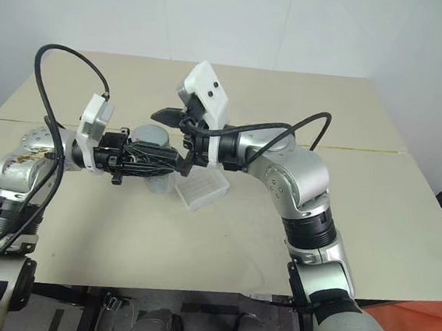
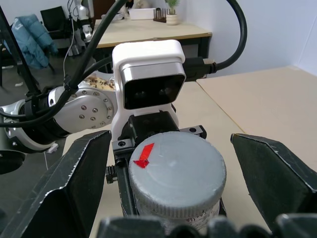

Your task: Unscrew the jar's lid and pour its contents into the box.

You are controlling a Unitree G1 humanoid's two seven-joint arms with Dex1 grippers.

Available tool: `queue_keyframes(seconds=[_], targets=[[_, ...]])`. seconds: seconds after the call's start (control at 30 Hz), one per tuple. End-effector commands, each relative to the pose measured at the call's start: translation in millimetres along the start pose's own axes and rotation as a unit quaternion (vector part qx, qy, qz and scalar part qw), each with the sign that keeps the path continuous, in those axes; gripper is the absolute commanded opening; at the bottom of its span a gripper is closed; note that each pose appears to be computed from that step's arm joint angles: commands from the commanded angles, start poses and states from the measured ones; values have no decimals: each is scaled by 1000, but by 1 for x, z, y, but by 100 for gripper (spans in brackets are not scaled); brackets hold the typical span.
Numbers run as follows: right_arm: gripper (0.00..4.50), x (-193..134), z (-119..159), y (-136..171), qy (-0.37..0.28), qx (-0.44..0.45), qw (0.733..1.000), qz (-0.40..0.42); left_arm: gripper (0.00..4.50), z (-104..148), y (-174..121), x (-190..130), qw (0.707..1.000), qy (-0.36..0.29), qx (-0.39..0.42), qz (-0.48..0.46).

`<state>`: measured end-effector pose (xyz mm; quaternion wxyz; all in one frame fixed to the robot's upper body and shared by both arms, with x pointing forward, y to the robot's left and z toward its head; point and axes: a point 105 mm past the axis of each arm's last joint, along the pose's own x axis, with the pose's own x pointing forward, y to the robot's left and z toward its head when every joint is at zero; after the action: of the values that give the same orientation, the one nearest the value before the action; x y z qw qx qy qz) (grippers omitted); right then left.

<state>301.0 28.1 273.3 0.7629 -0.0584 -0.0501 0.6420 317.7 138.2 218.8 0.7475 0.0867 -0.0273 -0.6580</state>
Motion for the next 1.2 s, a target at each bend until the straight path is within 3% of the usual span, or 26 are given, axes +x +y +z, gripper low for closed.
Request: queue_keyframes(seconds=[0.03,0.17,0.23,0.33,1.2], targets=[[386,4,13,4,-15,-22,1000,7,194,12,-3,-4,1000,-6,28,2],[270,4,15,4,-18,-23,1000,7,194,12,-3,-5,1000,-5,28,3],[251,3,16,4,-20,-24,999,8,194,12,-4,-5,1000,-5,27,3],[157,2,16,4,-19,-24,1000,8,194,11,-4,-5,1000,-4,25,3],[157,1,6,18,10,-11,999,44,194,18,7,-1,999,-19,39,33]])
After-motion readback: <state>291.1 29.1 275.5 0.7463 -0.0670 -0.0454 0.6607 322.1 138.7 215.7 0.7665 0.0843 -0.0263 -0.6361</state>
